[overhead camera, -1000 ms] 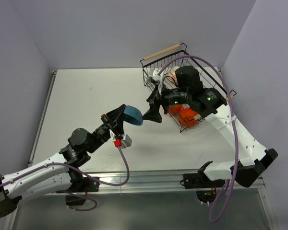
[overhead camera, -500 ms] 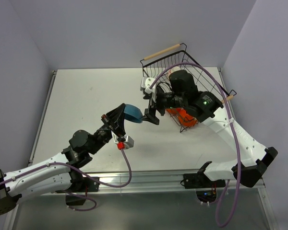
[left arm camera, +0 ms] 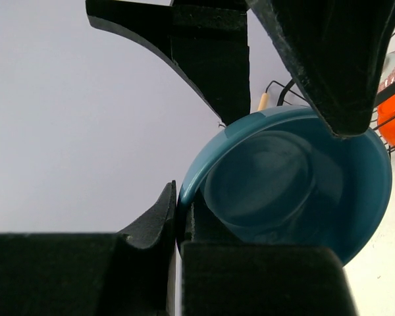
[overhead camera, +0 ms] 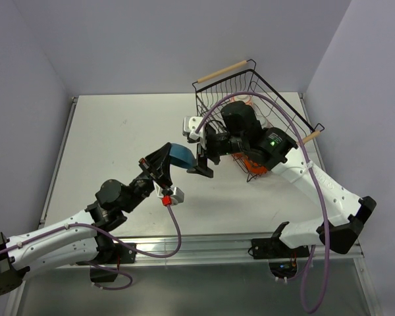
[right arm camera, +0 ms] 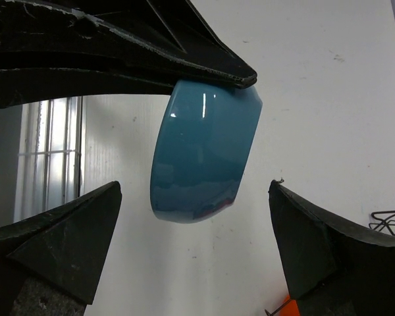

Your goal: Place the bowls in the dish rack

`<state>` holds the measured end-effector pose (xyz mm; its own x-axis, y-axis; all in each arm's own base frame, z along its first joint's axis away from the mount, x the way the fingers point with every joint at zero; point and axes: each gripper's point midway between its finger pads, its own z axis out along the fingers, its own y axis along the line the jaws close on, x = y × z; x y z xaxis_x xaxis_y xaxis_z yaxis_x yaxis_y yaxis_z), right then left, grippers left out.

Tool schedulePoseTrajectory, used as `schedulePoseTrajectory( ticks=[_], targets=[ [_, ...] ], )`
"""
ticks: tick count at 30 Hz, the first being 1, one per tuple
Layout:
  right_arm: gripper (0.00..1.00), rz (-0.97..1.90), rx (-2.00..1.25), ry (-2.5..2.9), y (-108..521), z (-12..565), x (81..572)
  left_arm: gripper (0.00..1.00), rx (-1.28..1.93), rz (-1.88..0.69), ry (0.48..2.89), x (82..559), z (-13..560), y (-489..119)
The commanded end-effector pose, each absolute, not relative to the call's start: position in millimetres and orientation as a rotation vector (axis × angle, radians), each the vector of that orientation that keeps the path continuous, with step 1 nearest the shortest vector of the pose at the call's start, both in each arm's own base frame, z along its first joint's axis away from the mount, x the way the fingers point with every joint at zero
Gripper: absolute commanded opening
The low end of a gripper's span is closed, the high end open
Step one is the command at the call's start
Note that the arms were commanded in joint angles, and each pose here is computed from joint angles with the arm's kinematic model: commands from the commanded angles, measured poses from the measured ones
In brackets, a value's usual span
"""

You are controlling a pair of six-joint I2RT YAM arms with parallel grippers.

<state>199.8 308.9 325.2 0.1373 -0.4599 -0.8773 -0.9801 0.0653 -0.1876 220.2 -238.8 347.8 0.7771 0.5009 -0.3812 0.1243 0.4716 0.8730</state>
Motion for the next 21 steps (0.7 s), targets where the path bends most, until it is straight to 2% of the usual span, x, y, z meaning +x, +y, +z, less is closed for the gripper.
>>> schedulePoseTrajectory(
  ticks=[1,12,21],
  targets=[
    [1.0,0.711,-1.521,1.413,310.4,333.4,202.5,0.0,0.985,0.244,0.626,214.7,374.1,-233.4],
    [0.96,0.753,-1.502,1.427,324.1,330.9,209.7,0.0,0.984,0.231,0.62,214.0,379.3,-236.0],
    [0.86,0.775,-1.506,1.434,328.5,326.4,209.6,0.0,0.989,0.215,0.628,213.8,376.6,-238.4]
  ],
)
